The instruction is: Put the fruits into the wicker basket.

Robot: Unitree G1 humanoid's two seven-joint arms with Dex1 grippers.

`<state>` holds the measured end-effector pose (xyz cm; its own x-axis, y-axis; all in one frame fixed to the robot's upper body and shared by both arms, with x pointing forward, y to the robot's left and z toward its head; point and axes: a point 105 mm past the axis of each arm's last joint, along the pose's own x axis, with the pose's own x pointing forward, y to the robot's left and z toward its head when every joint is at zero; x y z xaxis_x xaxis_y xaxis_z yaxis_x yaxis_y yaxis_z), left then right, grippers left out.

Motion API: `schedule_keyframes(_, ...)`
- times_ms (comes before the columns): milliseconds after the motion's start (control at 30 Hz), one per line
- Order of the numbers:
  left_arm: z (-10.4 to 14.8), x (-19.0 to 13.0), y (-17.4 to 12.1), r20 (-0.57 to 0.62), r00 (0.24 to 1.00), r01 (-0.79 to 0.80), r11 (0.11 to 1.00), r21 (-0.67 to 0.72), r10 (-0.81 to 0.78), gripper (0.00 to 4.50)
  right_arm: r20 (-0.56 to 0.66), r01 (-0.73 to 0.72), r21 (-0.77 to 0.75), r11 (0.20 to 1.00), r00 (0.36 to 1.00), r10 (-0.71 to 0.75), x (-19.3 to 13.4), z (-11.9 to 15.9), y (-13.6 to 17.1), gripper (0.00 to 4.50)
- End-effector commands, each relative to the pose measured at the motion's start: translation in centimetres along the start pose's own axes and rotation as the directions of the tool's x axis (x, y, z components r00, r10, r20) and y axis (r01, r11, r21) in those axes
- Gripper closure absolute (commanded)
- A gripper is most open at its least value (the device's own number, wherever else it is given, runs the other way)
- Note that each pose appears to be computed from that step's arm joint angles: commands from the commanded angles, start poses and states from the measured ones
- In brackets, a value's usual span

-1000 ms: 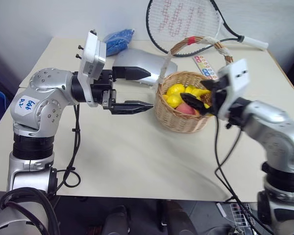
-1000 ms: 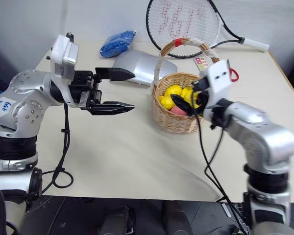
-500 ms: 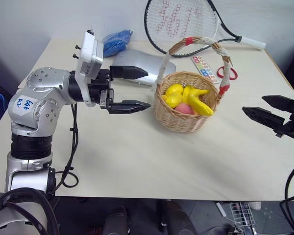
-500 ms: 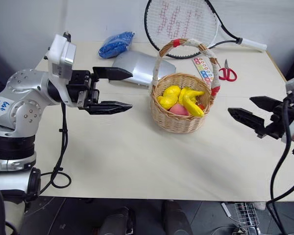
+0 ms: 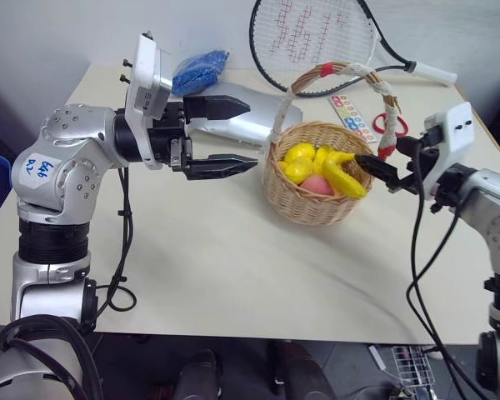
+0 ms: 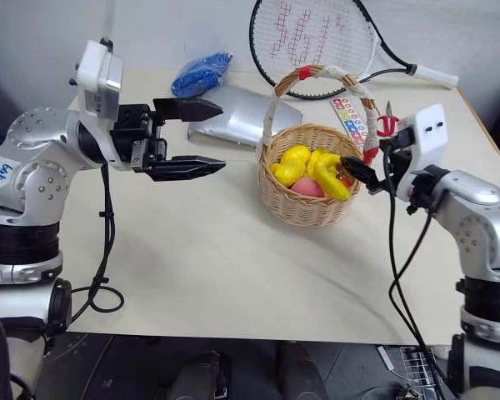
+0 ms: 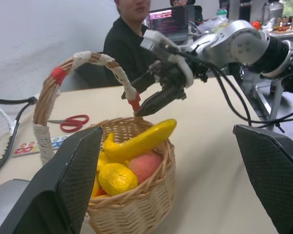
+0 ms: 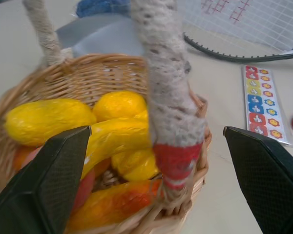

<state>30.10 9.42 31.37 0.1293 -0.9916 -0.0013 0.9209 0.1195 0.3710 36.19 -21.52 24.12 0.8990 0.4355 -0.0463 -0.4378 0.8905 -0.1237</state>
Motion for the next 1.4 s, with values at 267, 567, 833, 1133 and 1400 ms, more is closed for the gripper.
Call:
schedule_keyframes(267,0.8,-0.3,-0.1,0.018,1.0,-0.024,1.0,0.018,0.024,0.0,0.159,0.057,0.049,0.997,0.985,-0.064,0.3,0.9,-0.4,2.27)
schedule_keyframes(567,0.1,-0.1,0.3,0.009,1.0,-0.028,1.0,0.005,0.028,0.0,0.236,0.038,0.062,0.997,0.97,-0.052,-1.6,2.0,0.0,4.33)
schedule_keyframes(833,0.1,0.2,0.3,0.027,1.0,0.003,1.0,-0.005,-0.003,0.0,0.256,0.262,-0.045,0.964,0.936,-0.242,-9.0,3.5,-4.4,4.33)
schedule_keyframes(1133,0.2,0.9,0.4,0.061,0.997,0.041,0.999,-0.013,-0.041,0.0,0.173,0.551,-0.068,0.832,0.828,-0.534,-15.2,0.2,-11.6,4.33)
schedule_keyframes(1400,0.6,0.9,0.0,0.083,0.994,0.077,0.997,-0.026,-0.075,0.0,0.106,0.546,0.044,0.836,0.83,-0.548,-15.0,-4.1,-11.4,2.69)
